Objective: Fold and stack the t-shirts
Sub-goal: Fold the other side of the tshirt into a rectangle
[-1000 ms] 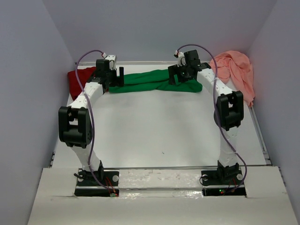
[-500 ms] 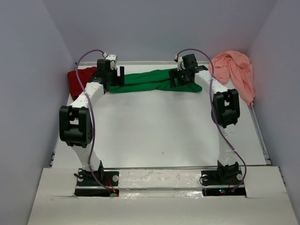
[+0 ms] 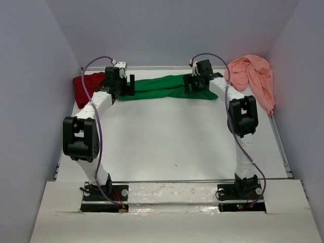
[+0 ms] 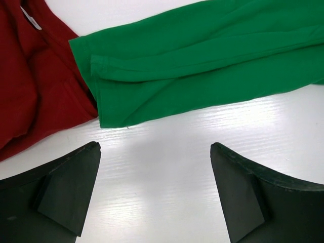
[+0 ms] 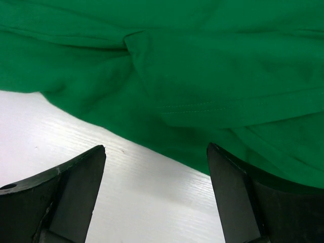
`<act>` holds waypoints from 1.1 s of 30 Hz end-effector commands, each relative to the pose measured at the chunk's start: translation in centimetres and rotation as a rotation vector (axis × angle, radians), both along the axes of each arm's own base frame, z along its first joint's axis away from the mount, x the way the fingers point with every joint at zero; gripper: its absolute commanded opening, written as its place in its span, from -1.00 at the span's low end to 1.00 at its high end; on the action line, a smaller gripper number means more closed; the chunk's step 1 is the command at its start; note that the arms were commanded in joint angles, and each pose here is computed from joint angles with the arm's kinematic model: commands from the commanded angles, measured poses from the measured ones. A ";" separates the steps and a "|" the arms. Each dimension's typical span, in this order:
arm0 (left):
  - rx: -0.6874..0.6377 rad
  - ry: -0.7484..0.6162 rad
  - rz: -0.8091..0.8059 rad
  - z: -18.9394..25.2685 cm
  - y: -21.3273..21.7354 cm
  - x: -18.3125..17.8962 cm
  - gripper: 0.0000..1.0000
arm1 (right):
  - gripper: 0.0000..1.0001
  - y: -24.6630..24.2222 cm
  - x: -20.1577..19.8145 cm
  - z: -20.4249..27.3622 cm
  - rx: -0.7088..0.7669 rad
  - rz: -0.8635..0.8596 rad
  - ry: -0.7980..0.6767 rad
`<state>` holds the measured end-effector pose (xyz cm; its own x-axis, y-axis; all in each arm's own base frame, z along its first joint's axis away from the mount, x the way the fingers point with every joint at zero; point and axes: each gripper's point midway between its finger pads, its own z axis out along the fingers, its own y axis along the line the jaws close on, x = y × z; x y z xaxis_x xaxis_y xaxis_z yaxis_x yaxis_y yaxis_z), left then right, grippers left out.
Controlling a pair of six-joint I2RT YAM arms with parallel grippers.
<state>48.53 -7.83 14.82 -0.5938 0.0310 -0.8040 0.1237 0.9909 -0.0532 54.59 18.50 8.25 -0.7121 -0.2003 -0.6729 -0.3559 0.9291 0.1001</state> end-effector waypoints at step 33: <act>-0.023 -0.155 -0.054 5.1 -2.7 -1.1 0.98 | 0.67 -0.7 5.6 3.3 -0.018 -0.068 -0.206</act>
